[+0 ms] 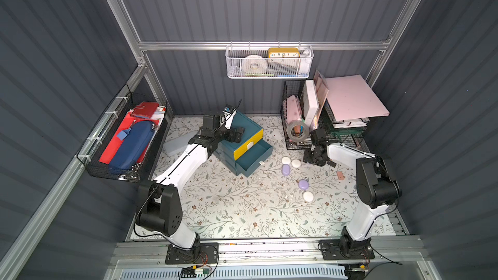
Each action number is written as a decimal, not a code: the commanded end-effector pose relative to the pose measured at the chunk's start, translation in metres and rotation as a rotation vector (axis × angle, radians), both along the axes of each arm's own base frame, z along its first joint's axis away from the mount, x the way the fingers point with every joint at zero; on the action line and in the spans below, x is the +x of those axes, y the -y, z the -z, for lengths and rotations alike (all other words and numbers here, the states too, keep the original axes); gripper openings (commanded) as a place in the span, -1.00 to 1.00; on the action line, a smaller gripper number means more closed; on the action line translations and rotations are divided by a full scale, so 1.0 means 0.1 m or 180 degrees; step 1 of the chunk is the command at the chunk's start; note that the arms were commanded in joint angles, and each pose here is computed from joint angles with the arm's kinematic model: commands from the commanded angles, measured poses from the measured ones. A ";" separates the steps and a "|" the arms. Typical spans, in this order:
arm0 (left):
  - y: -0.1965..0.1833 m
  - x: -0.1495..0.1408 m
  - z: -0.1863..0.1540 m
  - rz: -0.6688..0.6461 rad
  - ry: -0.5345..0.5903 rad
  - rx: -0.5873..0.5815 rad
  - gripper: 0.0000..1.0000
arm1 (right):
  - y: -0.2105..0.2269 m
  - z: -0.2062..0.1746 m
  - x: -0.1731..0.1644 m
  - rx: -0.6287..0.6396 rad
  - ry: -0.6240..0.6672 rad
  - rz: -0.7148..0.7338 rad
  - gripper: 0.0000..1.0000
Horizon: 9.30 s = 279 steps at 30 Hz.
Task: Put the bluetooth earphones in the drawer according to color
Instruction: Pick up the Bluetooth earphone from the center of the board, then place the bluetooth earphone in the drawer, then pick up the Bluetooth earphone from the center of the board, then place the bluetooth earphone in the drawer, then pick up the Bluetooth earphone from the center of the board.
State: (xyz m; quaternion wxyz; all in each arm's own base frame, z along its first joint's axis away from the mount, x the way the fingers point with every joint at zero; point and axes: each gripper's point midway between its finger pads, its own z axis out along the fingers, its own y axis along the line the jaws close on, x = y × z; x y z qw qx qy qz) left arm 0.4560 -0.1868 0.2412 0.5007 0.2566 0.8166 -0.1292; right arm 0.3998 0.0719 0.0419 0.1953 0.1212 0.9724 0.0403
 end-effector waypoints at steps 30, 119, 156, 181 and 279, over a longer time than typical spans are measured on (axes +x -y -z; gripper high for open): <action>-0.04 -0.27 0.70 0.0032 -0.0783 0.0246 0.99 | -2.51 -1.58 0.02 0.1289 0.1467 -0.2135 -1.00; -0.05 -0.27 0.67 0.0001 -0.0764 0.0275 0.99 | -0.51 0.17 -1.21 -0.0189 -0.0896 -0.0782 0.71; -0.04 -0.28 0.68 0.0012 -0.0772 0.0281 0.99 | -0.50 0.42 -1.25 -0.0234 -0.1093 -0.0808 -0.02; -0.04 -0.27 0.70 0.0010 -0.0785 0.0283 0.99 | -0.95 -0.73 -0.56 0.0237 0.0252 -0.1050 -1.00; -0.03 -0.29 0.68 0.0008 -0.0758 0.0304 0.99 | -1.04 -0.46 -0.46 0.0308 0.0060 -0.0803 0.62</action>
